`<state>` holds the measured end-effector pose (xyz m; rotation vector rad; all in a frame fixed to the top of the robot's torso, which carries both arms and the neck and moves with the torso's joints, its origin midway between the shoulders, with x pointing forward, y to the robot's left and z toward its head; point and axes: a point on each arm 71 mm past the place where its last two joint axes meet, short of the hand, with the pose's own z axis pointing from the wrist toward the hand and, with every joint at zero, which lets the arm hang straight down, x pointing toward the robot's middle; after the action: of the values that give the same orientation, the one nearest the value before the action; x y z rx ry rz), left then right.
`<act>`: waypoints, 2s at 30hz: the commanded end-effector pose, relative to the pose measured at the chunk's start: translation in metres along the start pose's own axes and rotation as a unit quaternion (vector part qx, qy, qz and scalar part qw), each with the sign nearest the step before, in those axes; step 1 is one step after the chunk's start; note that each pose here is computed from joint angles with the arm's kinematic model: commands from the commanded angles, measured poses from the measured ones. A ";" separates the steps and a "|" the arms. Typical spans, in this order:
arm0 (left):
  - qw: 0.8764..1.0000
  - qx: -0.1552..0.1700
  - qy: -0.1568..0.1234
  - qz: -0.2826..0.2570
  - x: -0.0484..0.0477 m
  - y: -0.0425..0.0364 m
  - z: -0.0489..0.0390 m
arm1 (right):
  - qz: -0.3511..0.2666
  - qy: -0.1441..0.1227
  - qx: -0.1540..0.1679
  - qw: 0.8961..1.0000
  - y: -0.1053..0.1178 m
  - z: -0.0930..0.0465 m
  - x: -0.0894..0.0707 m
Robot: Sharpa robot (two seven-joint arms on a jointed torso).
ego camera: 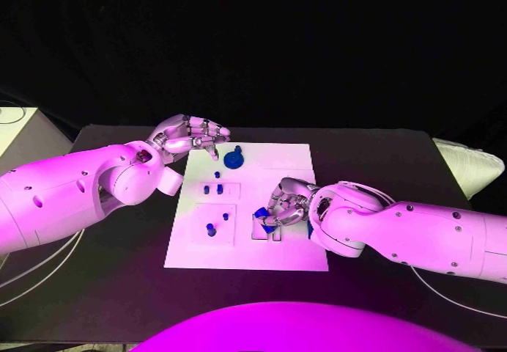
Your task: Assemble the parts on the task board
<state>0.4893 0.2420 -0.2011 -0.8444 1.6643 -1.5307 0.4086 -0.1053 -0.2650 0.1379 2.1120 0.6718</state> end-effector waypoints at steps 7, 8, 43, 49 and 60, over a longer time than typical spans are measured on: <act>1.000 0.000 0.010 -0.004 0.0022 -0.0005 0.0002 | -0.022 0.046 0.000 0.999 0.000 0.000 0.012; 1.000 0.000 0.010 -0.003 0.0022 -0.0005 0.0001 | -0.021 0.049 0.000 0.999 0.001 -0.001 0.012; 1.000 -0.002 0.012 -0.001 0.0019 0.0001 0.0007 | -0.019 0.027 -0.001 0.999 0.002 0.003 0.011; 1.000 -0.002 0.012 -0.001 0.0019 0.0003 0.0008 | -0.020 0.029 -0.007 0.999 0.003 0.002 0.012; 1.000 -0.002 0.011 0.001 0.0011 0.0006 0.0004 | -0.020 0.026 -0.006 0.999 -0.005 -0.008 0.009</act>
<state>0.4896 0.2428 -0.2024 -0.8440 1.6790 -1.5252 0.3991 -0.1100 -0.2713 0.0940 2.1642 0.6620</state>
